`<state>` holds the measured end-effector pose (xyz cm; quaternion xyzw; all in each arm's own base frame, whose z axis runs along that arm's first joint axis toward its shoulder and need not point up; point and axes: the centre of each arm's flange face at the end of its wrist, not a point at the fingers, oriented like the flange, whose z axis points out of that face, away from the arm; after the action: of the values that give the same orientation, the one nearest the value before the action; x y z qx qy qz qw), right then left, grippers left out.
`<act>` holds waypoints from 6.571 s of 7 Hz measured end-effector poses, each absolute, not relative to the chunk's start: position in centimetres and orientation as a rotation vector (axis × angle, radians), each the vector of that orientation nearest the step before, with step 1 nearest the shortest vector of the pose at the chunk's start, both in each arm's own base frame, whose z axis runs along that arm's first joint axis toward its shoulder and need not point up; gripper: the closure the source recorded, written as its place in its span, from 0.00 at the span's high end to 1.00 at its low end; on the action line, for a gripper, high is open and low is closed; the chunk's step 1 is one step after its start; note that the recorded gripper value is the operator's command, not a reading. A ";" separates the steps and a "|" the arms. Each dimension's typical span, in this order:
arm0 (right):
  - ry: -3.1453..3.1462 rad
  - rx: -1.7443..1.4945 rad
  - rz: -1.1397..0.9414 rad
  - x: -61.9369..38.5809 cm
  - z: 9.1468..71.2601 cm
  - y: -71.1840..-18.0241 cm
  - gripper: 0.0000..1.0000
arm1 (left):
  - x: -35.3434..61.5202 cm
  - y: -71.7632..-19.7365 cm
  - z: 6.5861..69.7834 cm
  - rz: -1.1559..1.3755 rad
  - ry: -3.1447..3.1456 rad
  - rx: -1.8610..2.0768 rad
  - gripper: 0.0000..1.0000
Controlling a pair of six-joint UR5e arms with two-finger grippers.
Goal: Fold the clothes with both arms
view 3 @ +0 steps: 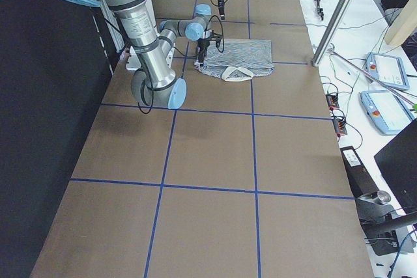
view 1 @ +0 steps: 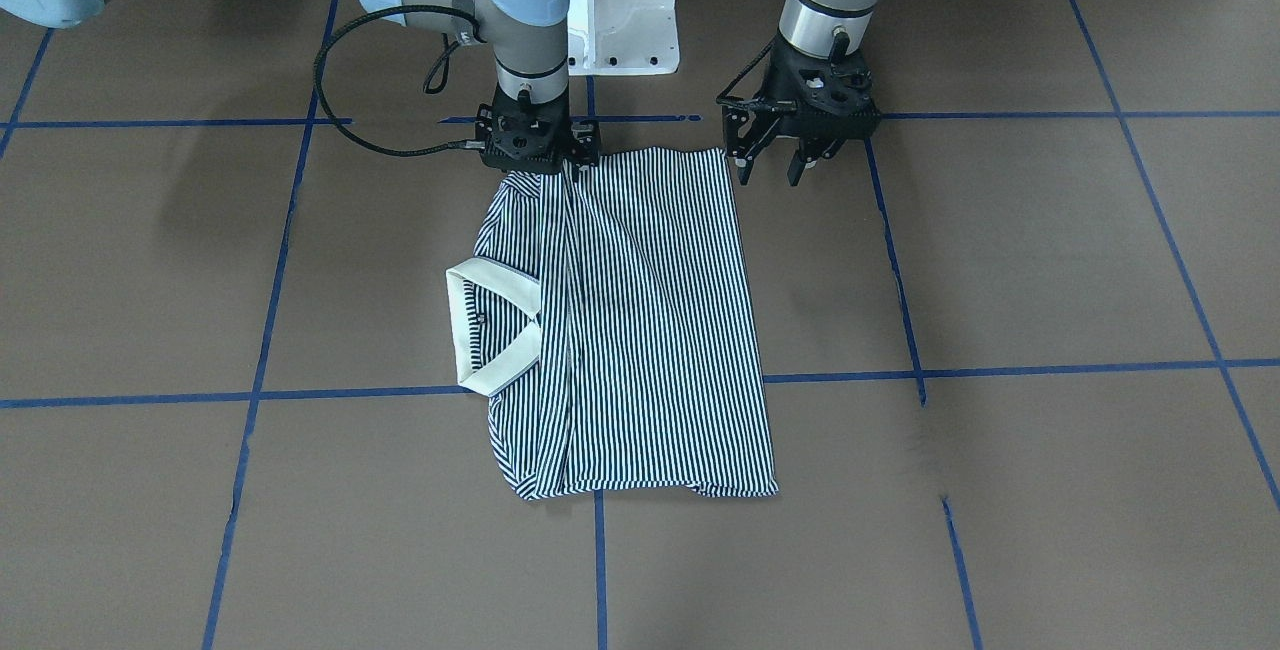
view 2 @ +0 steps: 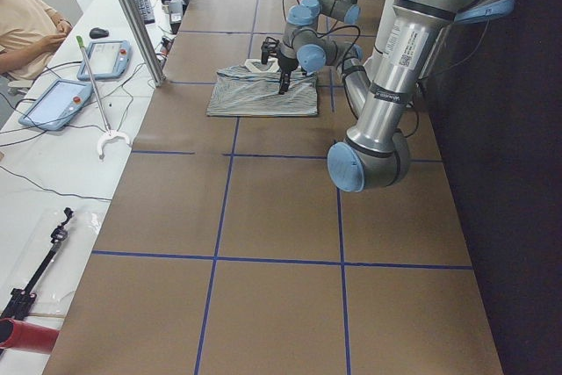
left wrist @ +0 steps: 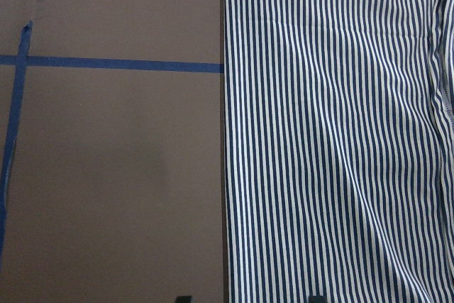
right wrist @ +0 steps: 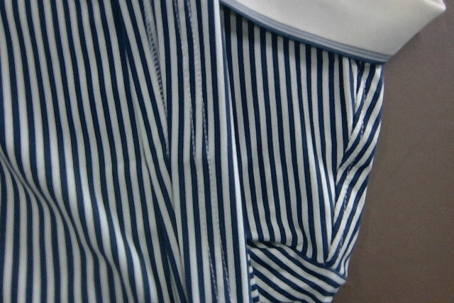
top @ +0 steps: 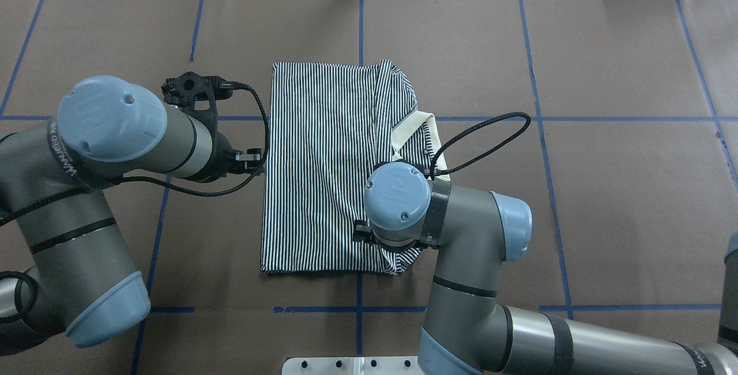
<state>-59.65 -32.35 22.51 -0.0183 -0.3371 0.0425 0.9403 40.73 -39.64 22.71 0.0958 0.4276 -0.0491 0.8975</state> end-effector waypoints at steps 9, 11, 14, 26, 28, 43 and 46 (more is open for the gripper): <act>-0.575 0.007 -0.083 -58.3 27.1 -32.2 1.00 | 41.0 -39.7 22.7 -0.096 0.901 0.205 0.63; -0.529 0.041 -0.174 -52.2 29.6 -33.2 1.00 | 41.0 -39.7 22.7 -0.096 0.903 0.206 0.63; -0.524 0.057 -0.199 -50.5 29.4 -33.9 1.00 | 40.9 -39.7 22.6 -0.097 0.903 0.207 0.63; -0.579 0.078 -0.078 -61.8 24.2 -43.0 1.00 | 38.9 -39.3 21.3 -0.094 0.942 0.208 0.63; -0.581 0.083 -0.062 -58.9 25.7 -44.4 1.00 | 38.9 -39.3 21.4 -0.095 0.941 0.207 0.63; -0.560 0.100 -0.013 -62.3 23.3 -53.7 1.00 | 38.2 -38.9 20.9 -0.094 0.954 0.217 0.63; -0.551 0.084 -0.037 -57.8 27.2 -56.2 1.00 | 38.1 -38.9 20.9 -0.095 0.953 0.217 0.64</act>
<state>-57.80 -56.20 27.20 0.0413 -0.2717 -0.0183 0.9613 38.09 -38.89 20.90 0.1043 0.4577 -0.0455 0.8818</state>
